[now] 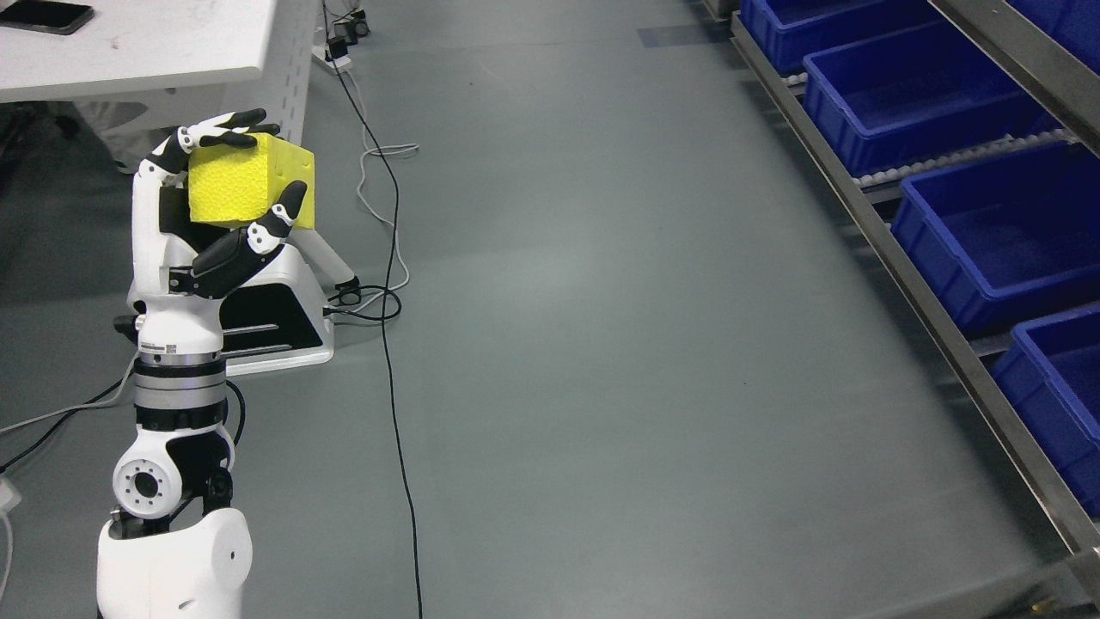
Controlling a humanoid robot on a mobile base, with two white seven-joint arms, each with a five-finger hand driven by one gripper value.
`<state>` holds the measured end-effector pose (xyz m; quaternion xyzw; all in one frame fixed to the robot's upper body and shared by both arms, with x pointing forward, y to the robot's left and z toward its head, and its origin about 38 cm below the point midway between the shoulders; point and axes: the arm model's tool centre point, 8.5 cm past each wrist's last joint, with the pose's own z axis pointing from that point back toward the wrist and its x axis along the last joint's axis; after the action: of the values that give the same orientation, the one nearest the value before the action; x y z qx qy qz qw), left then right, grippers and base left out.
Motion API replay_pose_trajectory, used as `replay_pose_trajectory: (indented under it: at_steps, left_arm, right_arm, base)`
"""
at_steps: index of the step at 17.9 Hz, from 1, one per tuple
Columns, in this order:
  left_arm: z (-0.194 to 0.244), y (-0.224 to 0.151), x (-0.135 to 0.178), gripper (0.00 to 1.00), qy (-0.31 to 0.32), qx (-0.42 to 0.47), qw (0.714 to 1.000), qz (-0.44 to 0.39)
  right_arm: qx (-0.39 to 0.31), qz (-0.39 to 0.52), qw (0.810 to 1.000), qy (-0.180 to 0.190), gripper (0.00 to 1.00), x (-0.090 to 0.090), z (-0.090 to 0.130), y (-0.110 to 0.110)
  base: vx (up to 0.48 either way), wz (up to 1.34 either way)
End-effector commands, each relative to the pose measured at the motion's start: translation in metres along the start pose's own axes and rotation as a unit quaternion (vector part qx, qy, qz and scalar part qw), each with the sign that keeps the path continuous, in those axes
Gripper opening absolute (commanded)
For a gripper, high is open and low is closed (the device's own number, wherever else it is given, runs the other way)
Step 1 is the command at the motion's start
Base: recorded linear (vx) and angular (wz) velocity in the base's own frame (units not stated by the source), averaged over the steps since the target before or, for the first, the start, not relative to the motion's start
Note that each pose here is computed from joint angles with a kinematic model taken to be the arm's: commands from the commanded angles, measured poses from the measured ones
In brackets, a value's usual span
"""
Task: Move yellow foam block to right shelf middle
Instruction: 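Hold the cube in the left hand while turning toward the blue-bin shelf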
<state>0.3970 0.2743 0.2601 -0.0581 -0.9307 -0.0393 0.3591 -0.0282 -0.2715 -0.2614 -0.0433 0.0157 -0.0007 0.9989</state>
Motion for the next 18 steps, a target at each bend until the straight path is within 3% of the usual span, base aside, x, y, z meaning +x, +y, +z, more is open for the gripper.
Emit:
replay_pose_trajectory:
  at_steps: [1, 9, 18]
  left_arm:
    - [0.0, 0.005, 0.002, 0.03, 0.001, -0.004, 1.0, -0.008]
    - [0.002, 0.015, 0.004, 0.03, 0.001, 0.009, 1.0, -0.016]
    - [0.002, 0.015, 0.003, 0.03, 0.002, 0.009, 1.0, -0.015]
  right_arm:
    - [-0.009, -0.001, 1.0, -0.009, 1.0, 0.006, 0.0, -0.011]
    - [-0.009, -0.001, 1.0, -0.009, 1.0, 0.006, 0.0, -0.011]
    - [-0.009, -0.002, 1.0, -0.009, 1.0, 0.006, 0.0, -0.011]
  base:
    - [0.127, 0.41]
    - [0.159, 0.28]
    - [0.202, -0.1]
